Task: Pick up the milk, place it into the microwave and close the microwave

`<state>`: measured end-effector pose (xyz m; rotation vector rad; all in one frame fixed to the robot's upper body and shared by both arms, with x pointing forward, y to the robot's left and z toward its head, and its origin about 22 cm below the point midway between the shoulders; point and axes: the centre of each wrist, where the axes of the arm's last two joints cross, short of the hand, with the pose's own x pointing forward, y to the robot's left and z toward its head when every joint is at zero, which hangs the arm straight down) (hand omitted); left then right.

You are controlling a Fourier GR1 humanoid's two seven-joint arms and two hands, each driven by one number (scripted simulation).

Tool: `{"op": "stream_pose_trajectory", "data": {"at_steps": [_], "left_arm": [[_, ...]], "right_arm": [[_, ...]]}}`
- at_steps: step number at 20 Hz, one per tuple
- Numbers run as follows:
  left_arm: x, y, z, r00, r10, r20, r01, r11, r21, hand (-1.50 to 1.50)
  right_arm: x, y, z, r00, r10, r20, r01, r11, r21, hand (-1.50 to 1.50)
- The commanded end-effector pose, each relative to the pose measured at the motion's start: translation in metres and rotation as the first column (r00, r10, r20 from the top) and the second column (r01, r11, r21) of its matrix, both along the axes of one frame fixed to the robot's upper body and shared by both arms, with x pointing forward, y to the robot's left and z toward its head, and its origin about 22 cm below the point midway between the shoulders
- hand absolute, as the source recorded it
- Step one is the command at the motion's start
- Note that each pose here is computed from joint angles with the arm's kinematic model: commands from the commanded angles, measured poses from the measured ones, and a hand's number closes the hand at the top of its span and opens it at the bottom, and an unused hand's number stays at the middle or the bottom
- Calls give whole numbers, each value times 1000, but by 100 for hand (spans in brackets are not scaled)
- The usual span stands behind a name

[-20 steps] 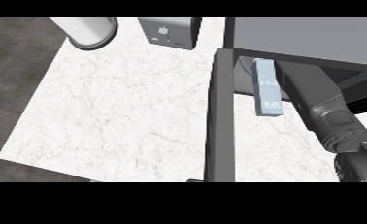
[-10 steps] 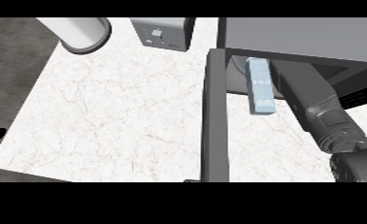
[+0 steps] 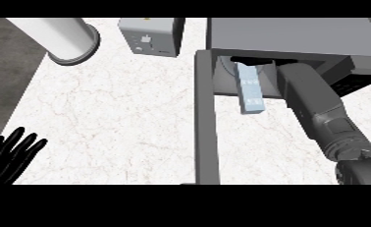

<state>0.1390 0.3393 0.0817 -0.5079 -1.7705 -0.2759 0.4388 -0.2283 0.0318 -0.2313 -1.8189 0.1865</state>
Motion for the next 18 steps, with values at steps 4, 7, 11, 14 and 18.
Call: {"op": "stream_pose_trajectory", "data": {"at_steps": [4, 7, 11, 14, 18], "left_arm": [[14, -24, -23, 989, -143, -41, 145, 988, 45, -150], [13, -31, -29, 983, -177, -58, 181, 981, 75, -150], [19, -35, -39, 983, -169, -72, 175, 981, 86, -150], [28, -55, -34, 983, -171, -64, 178, 975, 133, -150], [37, -65, -43, 983, -173, -65, 181, 974, 134, 150]], "right_arm": [[-27, 7, -50, 990, 137, 26, -139, 963, 230, -150], [-34, 14, -60, 980, 201, 2, -193, 936, 295, -150], [-57, 20, -91, 974, 225, -17, -205, 913, 352, -150], [-73, 21, -108, 967, 255, -20, -231, 903, 363, -150], [-118, 19, -152, 972, 220, -85, -184, 934, 305, -150]]}}
